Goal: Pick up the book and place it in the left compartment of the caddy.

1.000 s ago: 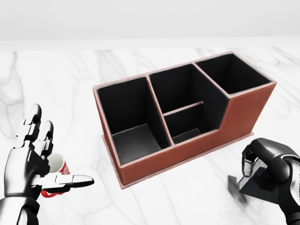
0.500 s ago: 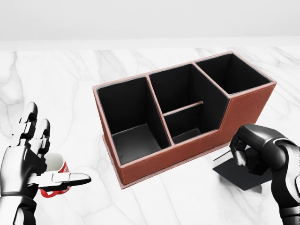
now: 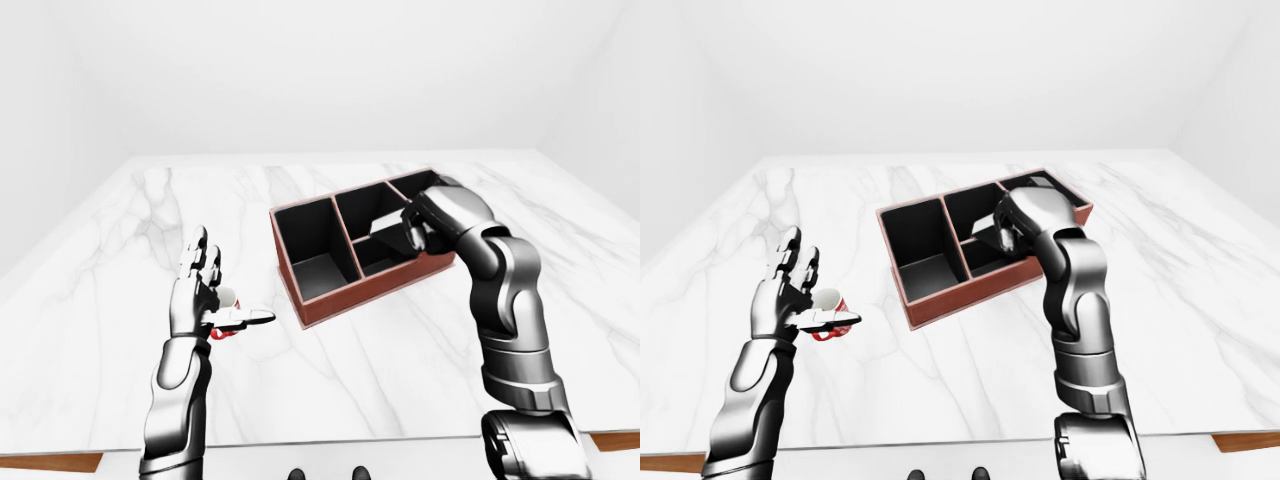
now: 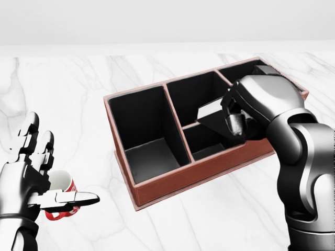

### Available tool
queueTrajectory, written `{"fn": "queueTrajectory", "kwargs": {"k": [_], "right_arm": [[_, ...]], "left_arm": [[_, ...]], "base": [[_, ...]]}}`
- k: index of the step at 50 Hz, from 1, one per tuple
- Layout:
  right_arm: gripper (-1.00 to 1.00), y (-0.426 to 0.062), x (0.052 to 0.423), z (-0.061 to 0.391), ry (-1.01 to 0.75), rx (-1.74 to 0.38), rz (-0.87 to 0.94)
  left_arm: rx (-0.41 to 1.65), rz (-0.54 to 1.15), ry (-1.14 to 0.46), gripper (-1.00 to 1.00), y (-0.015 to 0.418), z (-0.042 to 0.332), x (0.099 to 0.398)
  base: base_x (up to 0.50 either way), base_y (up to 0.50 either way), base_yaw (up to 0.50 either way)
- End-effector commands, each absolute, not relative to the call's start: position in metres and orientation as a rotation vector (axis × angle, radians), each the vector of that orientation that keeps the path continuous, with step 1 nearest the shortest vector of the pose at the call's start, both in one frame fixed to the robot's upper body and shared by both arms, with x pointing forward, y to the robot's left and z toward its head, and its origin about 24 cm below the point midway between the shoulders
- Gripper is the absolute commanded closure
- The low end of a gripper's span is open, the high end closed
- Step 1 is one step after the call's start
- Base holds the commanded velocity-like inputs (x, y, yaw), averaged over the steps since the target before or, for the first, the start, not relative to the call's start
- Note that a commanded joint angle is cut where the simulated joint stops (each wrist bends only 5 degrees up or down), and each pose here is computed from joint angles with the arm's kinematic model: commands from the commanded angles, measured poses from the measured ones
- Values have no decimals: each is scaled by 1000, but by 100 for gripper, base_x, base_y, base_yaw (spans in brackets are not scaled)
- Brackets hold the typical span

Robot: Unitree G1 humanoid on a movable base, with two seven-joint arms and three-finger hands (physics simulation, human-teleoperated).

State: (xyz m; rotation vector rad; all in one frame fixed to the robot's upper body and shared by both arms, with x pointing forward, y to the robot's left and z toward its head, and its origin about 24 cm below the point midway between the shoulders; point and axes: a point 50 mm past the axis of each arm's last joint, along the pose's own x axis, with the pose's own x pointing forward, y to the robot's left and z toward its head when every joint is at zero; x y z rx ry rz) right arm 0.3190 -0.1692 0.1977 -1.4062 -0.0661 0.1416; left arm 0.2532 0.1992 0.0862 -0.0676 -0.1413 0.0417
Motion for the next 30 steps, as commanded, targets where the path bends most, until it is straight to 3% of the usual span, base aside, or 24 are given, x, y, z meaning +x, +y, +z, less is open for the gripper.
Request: {"fn": "queueTrajectory", "kwargs": {"k": [1, 30], "right_arm": [[100, -141, 313, 240, -241, -1461, 46], [100, -84, 339, 223, -258, -1303, 344]], "left_arm": [[-70, 39, -145, -100, 200, 87, 253], [-66, 38, -147, -100, 200, 88, 253]], "base": [[0, 0, 0], [0, 0, 0]]}}
